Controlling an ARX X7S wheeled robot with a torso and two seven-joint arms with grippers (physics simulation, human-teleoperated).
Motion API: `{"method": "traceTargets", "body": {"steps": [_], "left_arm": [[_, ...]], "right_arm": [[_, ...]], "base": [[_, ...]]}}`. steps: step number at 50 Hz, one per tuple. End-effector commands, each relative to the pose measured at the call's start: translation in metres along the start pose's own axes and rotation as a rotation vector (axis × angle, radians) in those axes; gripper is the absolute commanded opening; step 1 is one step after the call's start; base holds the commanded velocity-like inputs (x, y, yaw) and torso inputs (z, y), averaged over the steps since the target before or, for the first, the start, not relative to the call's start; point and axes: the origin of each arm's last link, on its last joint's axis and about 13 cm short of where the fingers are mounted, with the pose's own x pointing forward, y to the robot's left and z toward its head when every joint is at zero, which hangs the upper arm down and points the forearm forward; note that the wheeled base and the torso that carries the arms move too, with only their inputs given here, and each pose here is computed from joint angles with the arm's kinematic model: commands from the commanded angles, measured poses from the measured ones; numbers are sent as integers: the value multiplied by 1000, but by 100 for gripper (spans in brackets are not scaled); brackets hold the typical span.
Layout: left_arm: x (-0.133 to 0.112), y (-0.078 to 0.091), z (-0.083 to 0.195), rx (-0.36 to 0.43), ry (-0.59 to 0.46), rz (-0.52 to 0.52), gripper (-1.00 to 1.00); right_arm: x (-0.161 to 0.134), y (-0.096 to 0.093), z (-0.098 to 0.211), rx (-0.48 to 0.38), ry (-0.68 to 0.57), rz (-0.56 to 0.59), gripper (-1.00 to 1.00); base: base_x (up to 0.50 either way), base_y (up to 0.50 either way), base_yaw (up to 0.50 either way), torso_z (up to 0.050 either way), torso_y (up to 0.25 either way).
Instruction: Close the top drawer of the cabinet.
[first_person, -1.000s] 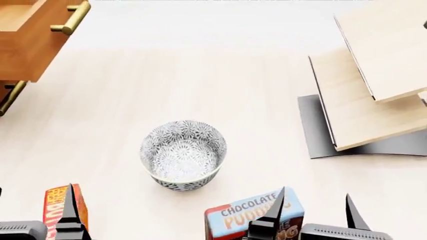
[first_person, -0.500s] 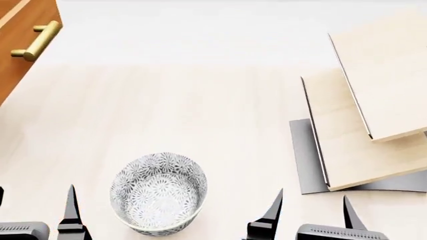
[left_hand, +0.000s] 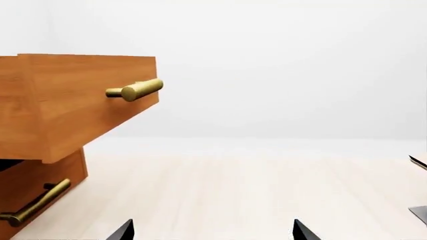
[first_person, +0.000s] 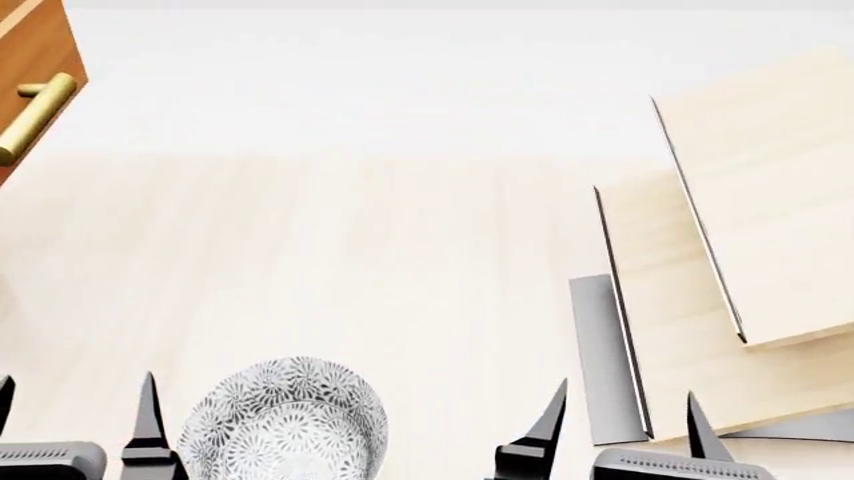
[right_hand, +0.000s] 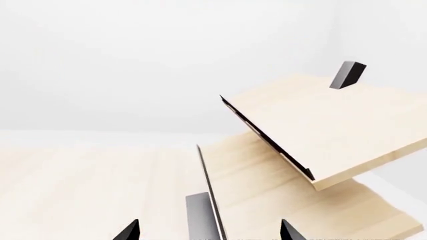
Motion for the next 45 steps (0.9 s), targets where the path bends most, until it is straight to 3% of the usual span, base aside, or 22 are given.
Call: {"method": "traceTargets", "body": {"steps": [1, 10, 45], "left_arm": [[2, 0, -2, 2, 7, -2, 100], [2, -1, -2, 3, 9, -4, 100], [6, -1, -5, 1, 22, -9, 100]], "right_arm": [[0, 1, -1, -5, 8, 3, 100], [0, 1, -1, -11, 10, 2, 100], [0, 1, -4, -4, 5, 0, 100]], "base": [[0, 0, 0, 0, 0], [98, 0, 0, 0, 0], [451, 20, 0, 0, 0]]}}
